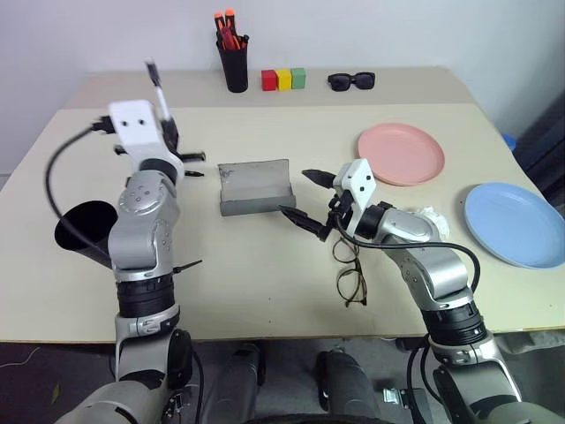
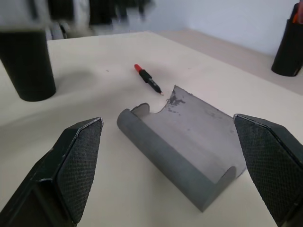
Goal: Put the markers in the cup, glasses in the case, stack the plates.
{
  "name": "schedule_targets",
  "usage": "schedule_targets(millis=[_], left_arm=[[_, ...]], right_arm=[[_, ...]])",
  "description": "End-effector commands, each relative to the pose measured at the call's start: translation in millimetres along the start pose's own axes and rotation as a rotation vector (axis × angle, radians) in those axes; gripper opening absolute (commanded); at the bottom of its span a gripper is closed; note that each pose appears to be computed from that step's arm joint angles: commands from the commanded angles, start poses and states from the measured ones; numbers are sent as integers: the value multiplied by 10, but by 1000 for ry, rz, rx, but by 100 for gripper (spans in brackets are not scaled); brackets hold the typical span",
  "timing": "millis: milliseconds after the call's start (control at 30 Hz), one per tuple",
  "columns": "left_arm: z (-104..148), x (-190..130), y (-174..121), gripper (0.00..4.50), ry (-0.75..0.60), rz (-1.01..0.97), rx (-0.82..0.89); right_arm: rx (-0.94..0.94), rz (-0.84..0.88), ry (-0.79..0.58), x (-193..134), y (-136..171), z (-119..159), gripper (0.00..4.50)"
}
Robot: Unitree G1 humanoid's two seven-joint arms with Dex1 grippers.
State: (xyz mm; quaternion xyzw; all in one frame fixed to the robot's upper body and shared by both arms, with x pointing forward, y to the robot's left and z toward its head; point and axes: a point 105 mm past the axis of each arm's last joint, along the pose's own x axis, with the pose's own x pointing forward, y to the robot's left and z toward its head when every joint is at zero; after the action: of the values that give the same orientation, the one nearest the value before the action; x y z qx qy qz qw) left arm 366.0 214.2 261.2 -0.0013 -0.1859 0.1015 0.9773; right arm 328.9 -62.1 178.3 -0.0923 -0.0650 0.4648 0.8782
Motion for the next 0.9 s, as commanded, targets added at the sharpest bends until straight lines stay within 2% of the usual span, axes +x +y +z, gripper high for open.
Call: schedule_targets(millis=[33,133,267,533,733,900], left_arm=[[426,-207,338,2,-203,153,100],[557,-428,480,2,-271,214,206],[547,-686,668,2,-265,328,287],[297,-1157,851,2,-159,472,347],[78,-1283,911,2,-80,491,306],[-12,-1330,922,2,-58,482,304]], right_arm=[[-33,11,-55,38,-12,158,450],[-34,27,-67,75,-12,187,450],[-30,52,-87,141,-7,230,450],[-25,124,-120,298,65,292,450],[-21,162,-146,377,132,339,450],[-18,172,-161,398,164,363,450]])
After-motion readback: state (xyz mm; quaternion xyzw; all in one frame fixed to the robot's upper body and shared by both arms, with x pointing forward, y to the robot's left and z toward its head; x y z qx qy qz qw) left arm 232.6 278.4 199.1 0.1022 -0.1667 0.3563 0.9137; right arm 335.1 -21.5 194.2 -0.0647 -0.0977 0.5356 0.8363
